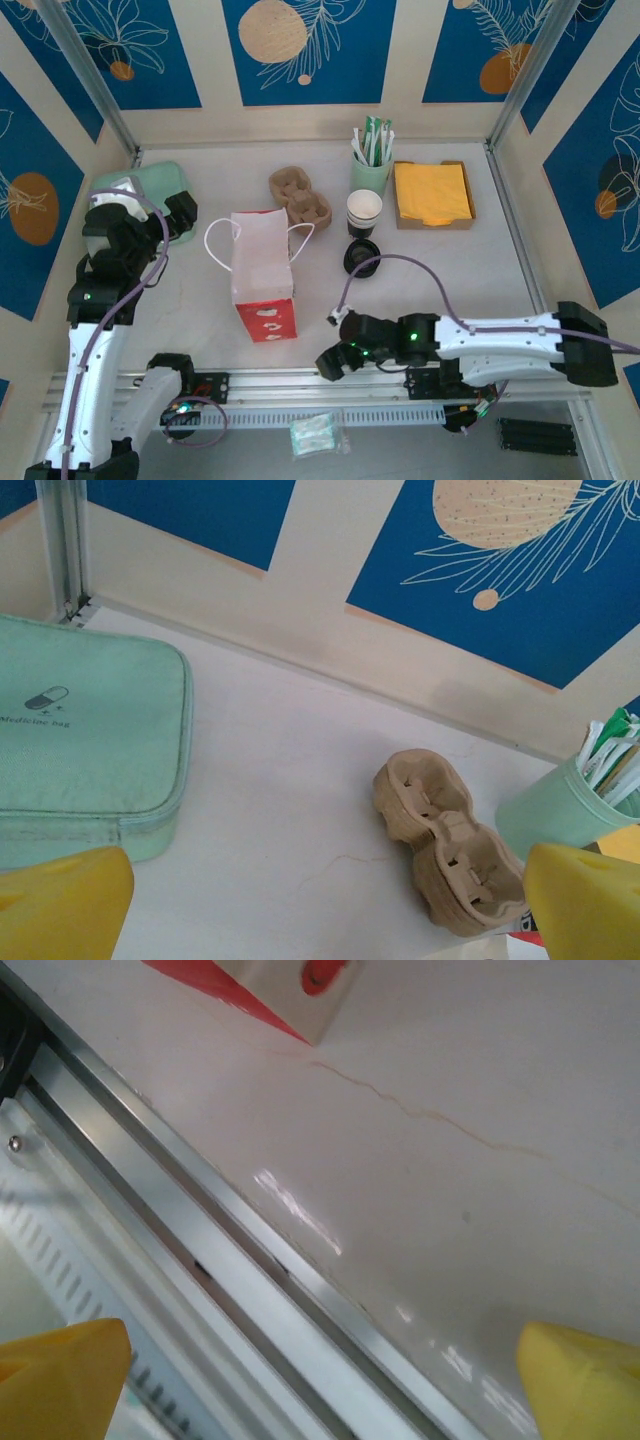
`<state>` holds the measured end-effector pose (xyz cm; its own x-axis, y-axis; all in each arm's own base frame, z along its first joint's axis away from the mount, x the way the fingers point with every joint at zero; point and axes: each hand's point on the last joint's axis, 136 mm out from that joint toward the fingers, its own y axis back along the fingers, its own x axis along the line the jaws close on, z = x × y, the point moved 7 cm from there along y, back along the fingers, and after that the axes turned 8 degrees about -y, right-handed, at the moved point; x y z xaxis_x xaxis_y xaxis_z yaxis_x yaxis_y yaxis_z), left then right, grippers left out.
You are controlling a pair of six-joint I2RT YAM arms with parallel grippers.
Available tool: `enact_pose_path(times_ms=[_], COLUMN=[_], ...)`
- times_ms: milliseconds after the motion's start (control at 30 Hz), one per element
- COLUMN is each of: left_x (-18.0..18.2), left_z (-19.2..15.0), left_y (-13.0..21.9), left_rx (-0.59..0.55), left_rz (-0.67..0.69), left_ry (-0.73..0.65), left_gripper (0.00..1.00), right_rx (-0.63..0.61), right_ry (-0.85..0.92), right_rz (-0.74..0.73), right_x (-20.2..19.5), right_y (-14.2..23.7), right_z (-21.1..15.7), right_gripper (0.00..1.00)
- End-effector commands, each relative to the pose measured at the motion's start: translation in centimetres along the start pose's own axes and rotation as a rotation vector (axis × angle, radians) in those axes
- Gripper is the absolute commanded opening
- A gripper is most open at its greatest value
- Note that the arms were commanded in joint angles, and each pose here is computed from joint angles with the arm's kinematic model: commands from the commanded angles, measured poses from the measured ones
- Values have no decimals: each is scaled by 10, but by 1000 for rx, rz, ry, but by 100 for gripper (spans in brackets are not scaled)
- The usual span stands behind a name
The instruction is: Pack the takeout coffee
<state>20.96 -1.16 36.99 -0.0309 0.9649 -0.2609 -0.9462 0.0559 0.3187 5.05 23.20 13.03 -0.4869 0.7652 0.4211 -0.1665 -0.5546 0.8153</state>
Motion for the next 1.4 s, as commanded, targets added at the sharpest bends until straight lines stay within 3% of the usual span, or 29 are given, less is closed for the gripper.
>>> enact_pose_path(times_ms=[0, 233, 533, 967, 1133, 1367], left_x=[-4, -3, -5, -6, -9, -17], left_z=[7, 6, 8, 4, 3, 12], left_y=[6, 10, 25, 34, 34, 45], left_rx=[-23, -32, -67, -68, -56, -66], left_rz=[-26, -29, -42, -73, -96, -156], left_ry=[16, 19, 22, 50, 59, 58], left_gripper=[100, 99, 100, 99, 99, 99], right_rx=[-158, -227, -311, -322, -277, -258], right_ry=[12, 61, 6, 25, 42, -16], right_rz=[50, -7, -30, -14, 11, 25], right_x=[23, 39, 23, 22, 28, 15], right_y=[-10, -37, -51, -72, -58, 2], right_z=[26, 52, 109, 191, 184, 155], right_gripper=[99, 99, 99, 96, 96, 97])
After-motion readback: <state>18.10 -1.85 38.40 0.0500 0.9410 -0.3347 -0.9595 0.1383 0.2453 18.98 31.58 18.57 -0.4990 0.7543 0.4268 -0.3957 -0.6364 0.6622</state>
